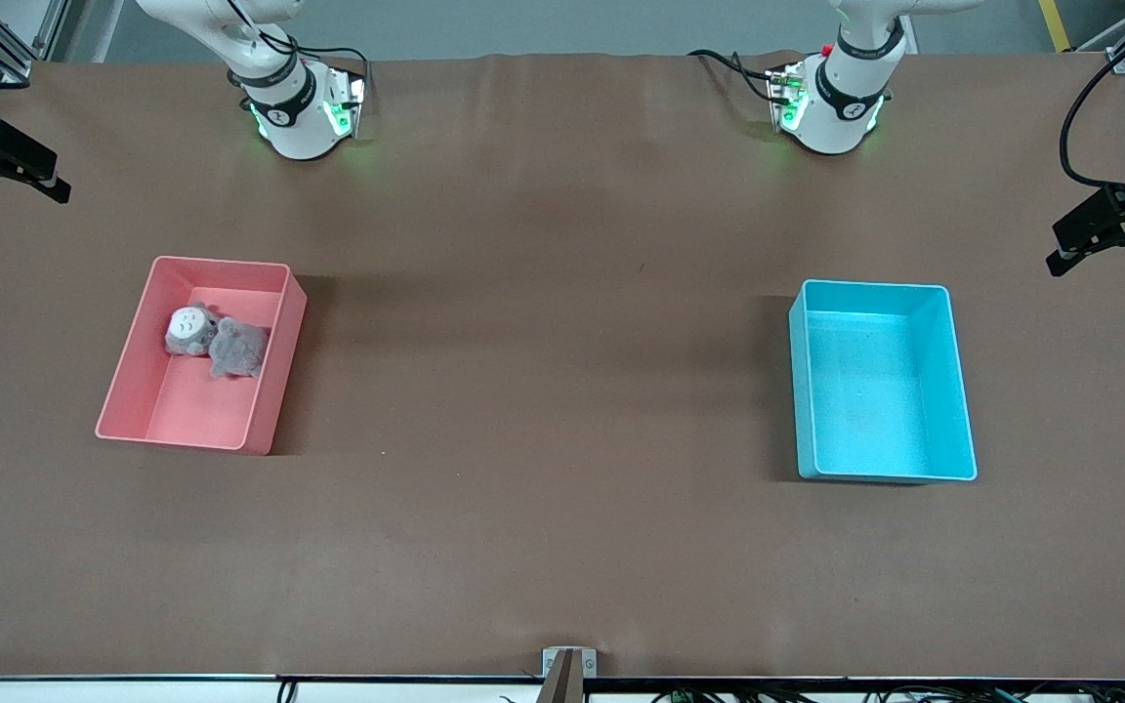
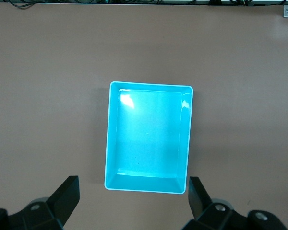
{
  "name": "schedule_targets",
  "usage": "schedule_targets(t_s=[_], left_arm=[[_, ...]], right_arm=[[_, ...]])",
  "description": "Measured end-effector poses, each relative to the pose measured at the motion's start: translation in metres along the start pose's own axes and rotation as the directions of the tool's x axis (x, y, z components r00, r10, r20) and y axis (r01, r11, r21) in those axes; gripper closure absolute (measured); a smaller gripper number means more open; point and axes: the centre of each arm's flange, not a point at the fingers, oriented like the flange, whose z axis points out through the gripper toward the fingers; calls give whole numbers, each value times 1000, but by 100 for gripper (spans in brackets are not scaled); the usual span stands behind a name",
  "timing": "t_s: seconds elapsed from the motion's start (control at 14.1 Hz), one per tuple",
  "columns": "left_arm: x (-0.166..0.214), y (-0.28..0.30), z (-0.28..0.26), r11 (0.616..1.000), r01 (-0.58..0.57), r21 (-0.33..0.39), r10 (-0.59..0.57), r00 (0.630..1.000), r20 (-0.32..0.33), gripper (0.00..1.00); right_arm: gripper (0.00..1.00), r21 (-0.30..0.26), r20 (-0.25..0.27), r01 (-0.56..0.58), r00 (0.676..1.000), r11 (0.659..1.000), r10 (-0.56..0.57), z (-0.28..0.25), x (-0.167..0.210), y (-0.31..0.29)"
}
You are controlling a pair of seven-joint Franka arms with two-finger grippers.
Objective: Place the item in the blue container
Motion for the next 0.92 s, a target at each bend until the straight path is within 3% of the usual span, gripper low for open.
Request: schedule_targets(t_s=[0.92], left_arm=[[-1,0,-3,1000,0,0,0,1000,-5,0]], right_arm=[[0,-2,0,-3,1000,1000,3,0,0,2]])
